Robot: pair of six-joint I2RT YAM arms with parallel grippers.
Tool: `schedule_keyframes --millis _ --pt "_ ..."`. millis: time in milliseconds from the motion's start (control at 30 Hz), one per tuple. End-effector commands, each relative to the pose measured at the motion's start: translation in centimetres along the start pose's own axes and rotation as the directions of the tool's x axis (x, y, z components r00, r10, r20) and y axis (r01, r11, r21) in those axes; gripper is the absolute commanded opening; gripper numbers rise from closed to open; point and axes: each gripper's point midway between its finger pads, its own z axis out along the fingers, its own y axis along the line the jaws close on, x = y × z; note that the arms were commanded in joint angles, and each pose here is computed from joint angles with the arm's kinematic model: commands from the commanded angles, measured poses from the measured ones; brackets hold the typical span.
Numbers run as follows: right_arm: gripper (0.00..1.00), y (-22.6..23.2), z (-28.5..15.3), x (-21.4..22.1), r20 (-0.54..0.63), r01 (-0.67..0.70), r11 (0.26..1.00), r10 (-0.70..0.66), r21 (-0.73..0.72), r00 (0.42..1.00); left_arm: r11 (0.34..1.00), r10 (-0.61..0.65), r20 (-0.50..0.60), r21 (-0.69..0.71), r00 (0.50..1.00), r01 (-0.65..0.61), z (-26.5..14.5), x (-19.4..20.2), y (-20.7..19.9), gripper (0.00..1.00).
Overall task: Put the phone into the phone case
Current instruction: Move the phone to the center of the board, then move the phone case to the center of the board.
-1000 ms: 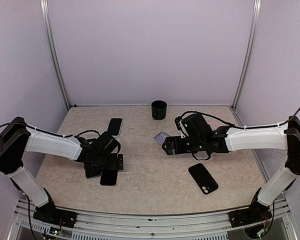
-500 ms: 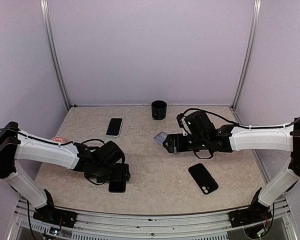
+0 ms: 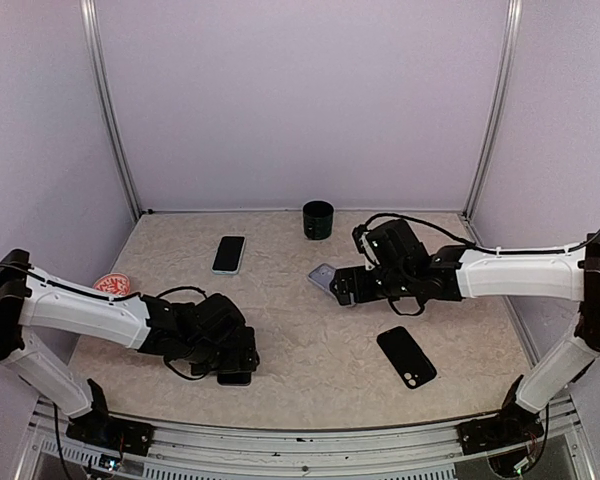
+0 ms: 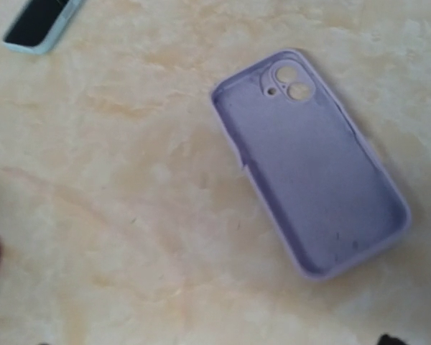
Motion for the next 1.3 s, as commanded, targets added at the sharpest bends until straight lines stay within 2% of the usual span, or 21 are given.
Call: schedule_keyframes --millis 0,167,400,467,533,667,800,1067,1267 --pt "0.91 -1.2 2.9 -1.0 -0.039 0.124 0.991 -0.122 0.059 0.992 1.000 0.011 -0.040 0.021 0.999 -0.010 1.2 1.3 -1.2 0.99" --pt "0.81 -1.6 7.8 -1.3 -0.121 0.233 0.972 -0.232 -0.004 0.965 0.999 0.022 -0.045 0.024 0.999 -0.021 1.8 1.7 -1.8 0.99" --pt "0.73 -1.5 12.6 -1.4 -0.175 0.295 0.954 -0.298 -0.044 0.938 0.999 0.007 -0.038 0.035 0.999 -0.006 1.4 1.8 -1.5 0.99" --pt "0.64 -1.6 13.5 -0.9 -0.204 0.305 0.951 -0.309 -0.052 0.929 0.999 0.003 -0.034 0.037 0.999 -0.002 1.2 1.8 -1.4 0.99" --pt "0.55 -1.8 14.1 -0.4 -0.219 0.314 0.948 -0.318 -0.057 0.922 0.999 0.001 -0.031 0.036 1.000 0.001 1.1 1.8 -1.2 0.99" --pt "0.45 -2.1 14.6 0.6 -0.236 0.317 0.947 -0.321 -0.055 0.917 0.999 -0.001 -0.024 0.040 1.000 0.002 0.8 1.8 -1.1 0.99" --pt "0.32 -2.5 15.0 1.2 -0.247 0.318 0.947 -0.321 -0.052 0.914 0.999 -0.003 -0.025 0.044 1.000 0.004 0.9 1.8 -1.2 0.99" --pt "0.27 -3.4 15.6 2.3 -0.275 0.345 0.938 -0.338 -0.024 0.900 0.999 -0.008 -0.027 0.047 1.000 0.009 1.0 1.9 -1.1 0.99" --pt "0.08 -3.3 15.3 2.4 -0.274 0.347 0.937 -0.343 -0.034 0.899 0.999 -0.014 -0.025 0.051 1.000 0.016 0.9 1.9 -1.1 0.99"
